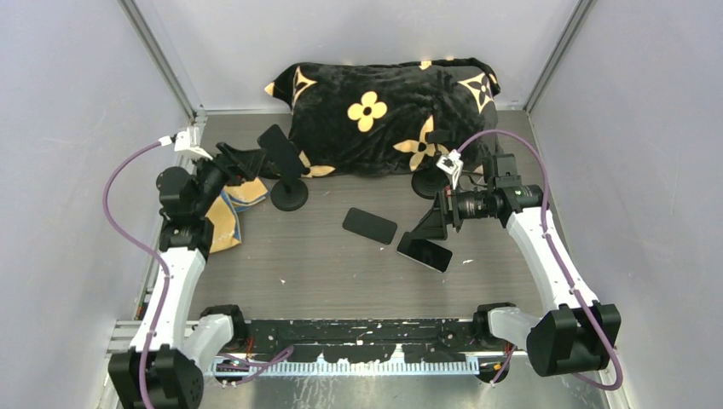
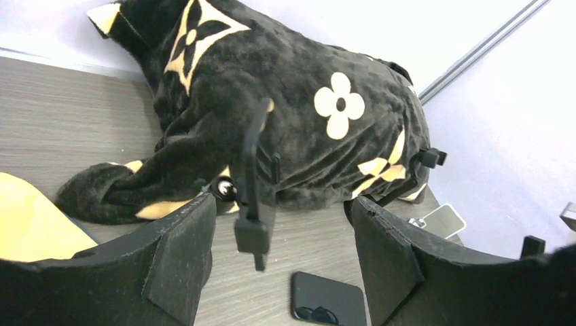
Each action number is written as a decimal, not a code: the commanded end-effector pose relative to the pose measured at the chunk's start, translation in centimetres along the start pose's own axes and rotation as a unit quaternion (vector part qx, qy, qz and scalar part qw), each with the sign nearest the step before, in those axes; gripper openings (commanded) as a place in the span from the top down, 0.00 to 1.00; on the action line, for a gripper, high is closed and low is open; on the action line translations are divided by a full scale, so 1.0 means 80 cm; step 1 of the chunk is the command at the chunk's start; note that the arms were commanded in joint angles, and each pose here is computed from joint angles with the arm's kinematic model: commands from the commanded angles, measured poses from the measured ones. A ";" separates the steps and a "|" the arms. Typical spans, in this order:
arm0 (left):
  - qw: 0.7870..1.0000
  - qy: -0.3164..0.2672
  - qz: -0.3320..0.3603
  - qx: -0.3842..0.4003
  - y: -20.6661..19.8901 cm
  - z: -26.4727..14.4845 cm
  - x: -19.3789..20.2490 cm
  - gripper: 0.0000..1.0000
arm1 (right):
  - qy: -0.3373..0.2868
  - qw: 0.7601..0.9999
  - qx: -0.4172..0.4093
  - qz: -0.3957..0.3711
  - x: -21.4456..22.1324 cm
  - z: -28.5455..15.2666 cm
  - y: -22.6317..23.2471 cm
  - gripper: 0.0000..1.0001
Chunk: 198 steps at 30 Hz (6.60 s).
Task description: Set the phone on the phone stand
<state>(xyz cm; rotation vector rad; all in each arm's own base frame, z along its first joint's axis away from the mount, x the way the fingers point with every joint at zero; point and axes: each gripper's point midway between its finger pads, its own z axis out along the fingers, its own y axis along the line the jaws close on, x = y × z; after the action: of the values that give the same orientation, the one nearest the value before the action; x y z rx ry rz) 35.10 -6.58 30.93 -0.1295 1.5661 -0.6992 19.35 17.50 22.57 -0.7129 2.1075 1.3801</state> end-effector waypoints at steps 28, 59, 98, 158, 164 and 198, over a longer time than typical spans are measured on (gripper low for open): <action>0.976 0.089 -0.177 -0.090 0.002 -0.073 0.074 0.14 | -0.080 0.928 0.352 -0.092 -0.154 -0.107 -0.092 0.00; 0.965 0.132 -0.202 -0.102 0.007 -0.077 0.100 0.17 | -0.070 0.910 0.409 -0.022 -0.255 -0.105 -0.216 0.01; 0.963 0.139 -0.214 -0.089 0.002 -0.069 0.099 0.18 | 0.002 0.938 0.347 -0.031 -0.240 -0.096 -0.279 0.71; 0.948 0.157 -0.270 -0.062 -0.011 -0.062 0.109 0.20 | -0.034 0.942 0.329 -0.049 -0.232 0.055 -0.169 0.92; 0.940 0.166 -0.291 -0.059 -0.013 -0.061 0.115 0.20 | -0.026 0.952 0.300 -0.044 -0.216 0.058 -0.151 0.80; 0.898 0.327 -0.275 -0.108 -0.145 -0.011 0.327 0.25 | 0.080 0.975 0.204 -0.039 0.015 -0.014 -0.128 0.00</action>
<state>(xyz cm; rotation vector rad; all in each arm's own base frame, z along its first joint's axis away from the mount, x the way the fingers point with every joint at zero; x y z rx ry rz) 25.12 -26.91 11.56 -0.5623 2.3831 -1.0477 27.09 13.19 16.77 -0.6195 2.3838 0.8447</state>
